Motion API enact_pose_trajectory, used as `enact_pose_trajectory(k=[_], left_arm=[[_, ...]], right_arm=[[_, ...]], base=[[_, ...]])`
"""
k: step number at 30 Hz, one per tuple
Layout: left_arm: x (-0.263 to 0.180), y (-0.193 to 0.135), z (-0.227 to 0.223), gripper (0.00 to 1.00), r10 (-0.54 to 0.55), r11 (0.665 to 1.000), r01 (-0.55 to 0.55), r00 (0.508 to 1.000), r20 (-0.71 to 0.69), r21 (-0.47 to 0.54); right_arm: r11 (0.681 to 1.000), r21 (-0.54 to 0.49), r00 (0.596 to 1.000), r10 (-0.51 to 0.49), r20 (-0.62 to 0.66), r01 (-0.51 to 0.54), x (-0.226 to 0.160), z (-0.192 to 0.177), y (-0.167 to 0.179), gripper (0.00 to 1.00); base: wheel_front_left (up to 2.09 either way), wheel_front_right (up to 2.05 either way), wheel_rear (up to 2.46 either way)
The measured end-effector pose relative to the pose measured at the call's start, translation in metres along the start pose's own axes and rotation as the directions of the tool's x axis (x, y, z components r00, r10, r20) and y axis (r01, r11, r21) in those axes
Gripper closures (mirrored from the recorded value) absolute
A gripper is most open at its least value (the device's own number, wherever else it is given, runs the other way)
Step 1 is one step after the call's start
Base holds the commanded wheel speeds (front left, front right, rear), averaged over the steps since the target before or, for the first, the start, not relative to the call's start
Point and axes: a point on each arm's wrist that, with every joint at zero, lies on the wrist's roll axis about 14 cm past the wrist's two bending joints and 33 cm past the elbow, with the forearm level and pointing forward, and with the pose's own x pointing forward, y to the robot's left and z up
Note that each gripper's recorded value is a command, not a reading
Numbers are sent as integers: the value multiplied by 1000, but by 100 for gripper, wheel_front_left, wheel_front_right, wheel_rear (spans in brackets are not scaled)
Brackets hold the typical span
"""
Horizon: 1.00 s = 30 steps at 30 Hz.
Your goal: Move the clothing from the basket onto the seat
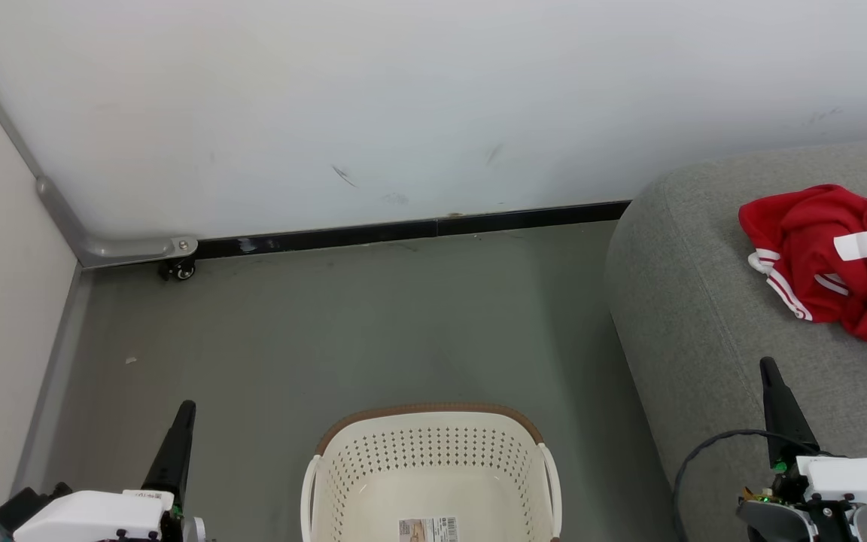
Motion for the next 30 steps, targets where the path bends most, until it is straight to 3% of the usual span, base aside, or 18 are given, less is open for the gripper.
enact_pose_trajectory(k=[11, 30], left_arm=[[3, -13, 5, 100, -68, 985, 70, 998, 16, -159], [3, -14, 4, 100, -70, 984, 72, 997, 16, -164]], right_arm=[[989, 148, 1000, 29, 5, -29, 7, 4, 10, 100], [988, 152, 999, 35, 7, -35, 8, 5, 12, 100]], base=[[0, 0, 0], [0, 0, 0]])
